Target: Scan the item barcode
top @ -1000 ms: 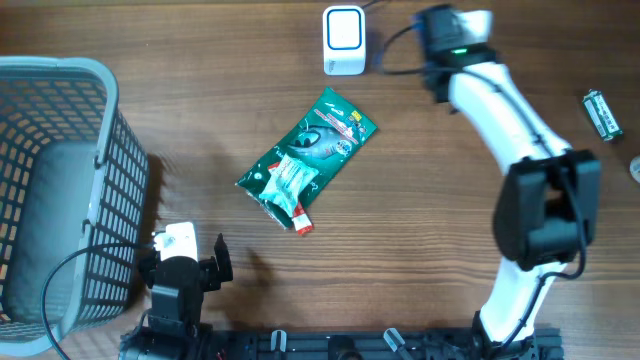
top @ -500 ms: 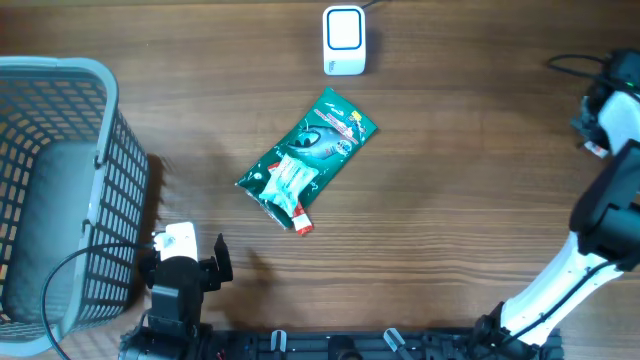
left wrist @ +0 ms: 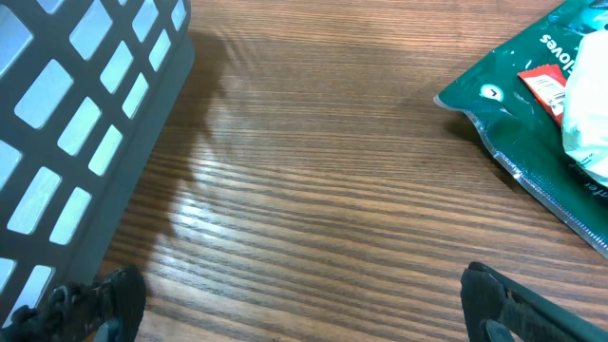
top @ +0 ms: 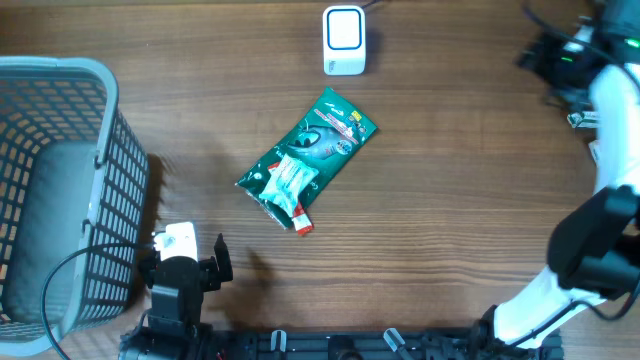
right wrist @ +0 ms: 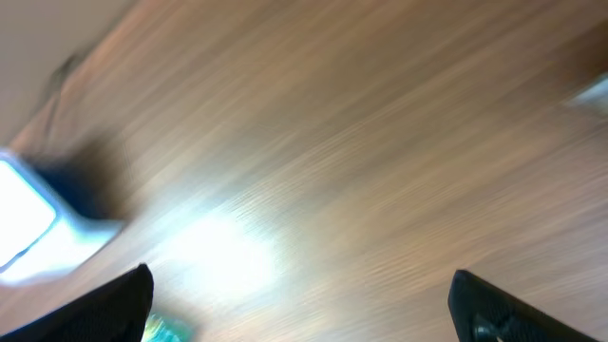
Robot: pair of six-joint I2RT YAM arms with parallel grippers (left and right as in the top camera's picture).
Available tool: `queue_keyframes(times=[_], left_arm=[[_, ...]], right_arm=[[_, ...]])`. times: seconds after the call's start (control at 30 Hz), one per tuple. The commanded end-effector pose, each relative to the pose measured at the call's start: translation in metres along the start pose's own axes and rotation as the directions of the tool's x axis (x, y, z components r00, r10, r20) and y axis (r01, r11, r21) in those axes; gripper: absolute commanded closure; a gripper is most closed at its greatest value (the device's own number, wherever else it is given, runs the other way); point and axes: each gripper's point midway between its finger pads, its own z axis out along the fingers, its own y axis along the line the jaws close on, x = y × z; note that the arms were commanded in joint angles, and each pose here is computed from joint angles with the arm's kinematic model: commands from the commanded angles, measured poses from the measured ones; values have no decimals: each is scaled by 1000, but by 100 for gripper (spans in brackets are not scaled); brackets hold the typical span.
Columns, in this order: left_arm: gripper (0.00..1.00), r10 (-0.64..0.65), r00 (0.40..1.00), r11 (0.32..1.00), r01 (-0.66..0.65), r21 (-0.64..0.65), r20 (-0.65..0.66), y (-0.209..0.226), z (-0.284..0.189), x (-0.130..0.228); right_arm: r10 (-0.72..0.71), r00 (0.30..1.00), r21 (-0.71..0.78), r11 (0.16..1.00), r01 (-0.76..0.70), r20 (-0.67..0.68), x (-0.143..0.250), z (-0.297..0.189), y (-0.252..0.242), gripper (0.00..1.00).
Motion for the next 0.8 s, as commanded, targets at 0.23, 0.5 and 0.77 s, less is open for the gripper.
queue_keyframes(times=[0.23, 0.5, 0.77], left_arm=[[0, 18, 1000, 1000, -18, 3, -8, 0, 2, 4], [0, 18, 1000, 1000, -18, 3, -8, 0, 2, 4], [0, 18, 1000, 1000, -18, 3, -8, 0, 2, 4]], right_arm=[[-69, 879, -74, 997, 38, -472, 268, 36, 173, 10], [-276, 856, -74, 960, 271, -438, 379, 36, 203, 23], [-75, 921, 102, 987, 123, -381, 385, 49, 178, 13]])
